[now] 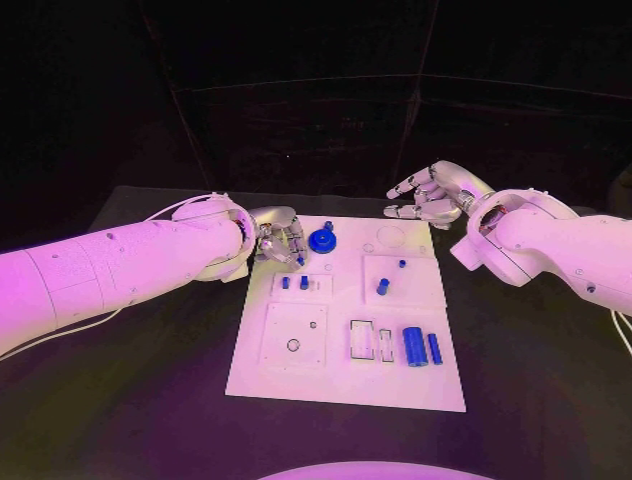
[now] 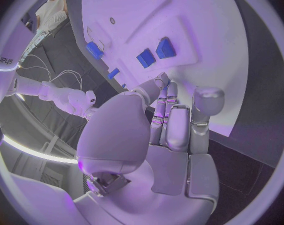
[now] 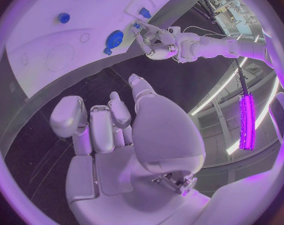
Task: Assemble the parts on the task board
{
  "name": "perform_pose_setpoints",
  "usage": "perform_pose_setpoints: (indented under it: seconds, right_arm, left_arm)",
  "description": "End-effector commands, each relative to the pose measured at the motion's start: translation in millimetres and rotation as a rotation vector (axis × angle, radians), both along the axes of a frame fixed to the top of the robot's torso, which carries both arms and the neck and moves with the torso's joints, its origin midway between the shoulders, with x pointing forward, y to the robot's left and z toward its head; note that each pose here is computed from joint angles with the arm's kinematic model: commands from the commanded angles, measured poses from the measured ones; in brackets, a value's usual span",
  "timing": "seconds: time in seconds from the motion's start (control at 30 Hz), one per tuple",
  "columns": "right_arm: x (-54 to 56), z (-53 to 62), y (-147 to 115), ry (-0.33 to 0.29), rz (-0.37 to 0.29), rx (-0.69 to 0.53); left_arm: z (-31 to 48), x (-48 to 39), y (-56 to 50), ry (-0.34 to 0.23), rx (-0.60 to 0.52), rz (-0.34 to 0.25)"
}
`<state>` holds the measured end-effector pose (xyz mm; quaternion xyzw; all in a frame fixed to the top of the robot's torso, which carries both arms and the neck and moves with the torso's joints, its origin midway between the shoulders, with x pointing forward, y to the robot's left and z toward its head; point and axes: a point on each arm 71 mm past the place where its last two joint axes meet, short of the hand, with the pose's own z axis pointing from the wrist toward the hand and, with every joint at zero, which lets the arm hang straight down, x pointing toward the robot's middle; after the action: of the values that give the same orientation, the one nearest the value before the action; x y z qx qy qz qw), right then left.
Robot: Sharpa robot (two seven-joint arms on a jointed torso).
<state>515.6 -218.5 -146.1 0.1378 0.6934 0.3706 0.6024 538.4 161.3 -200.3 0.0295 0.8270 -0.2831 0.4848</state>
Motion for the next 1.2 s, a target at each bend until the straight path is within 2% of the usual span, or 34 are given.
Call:
perform_pose_setpoints:
  seconds: [0.03, 0.27, 0.57, 0.73, 0.93, 1.07, 1.2]
  right_arm:
    - [-0.2, 1.3, 1, -0.001, 0.008, 0.002]
    - [0.0, 1.0, 1, 0.002, 0.008, 0.001]
    - [0.4, -0.2, 0, 0.016, 0.013, -0.006]
    - [0.5, -1.8, -2, 0.029, 0.022, -0.03]
    - [-0.7, -4.8, -4, 0.029, 0.066, -0.136]
    - [-3.6, -5.4, -6, -0.021, 0.11, -0.257]
    - [-9.0, -9.7, -8, -0.068, 0.143, -0.365]
  left_arm:
    - [-2.7, -0.9, 0.0, 0.019, 0.013, 0.001]
    - [-3.5, -1.2, 1.1, 0.029, 0.02, 0.002]
    - [-2.3, -1.0, 4.9, 0.014, 0.01, 0.009]
    - [-0.8, -0.8, 13.0, -0.002, 0.0, 0.026]
    - [4.1, -0.3, 31.4, -0.024, -0.047, 0.072]
    - [11.0, -0.2, 46.7, -0.044, -0.181, 0.119]
    - [16.1, -1.6, 58.4, 0.021, -0.413, 0.172]
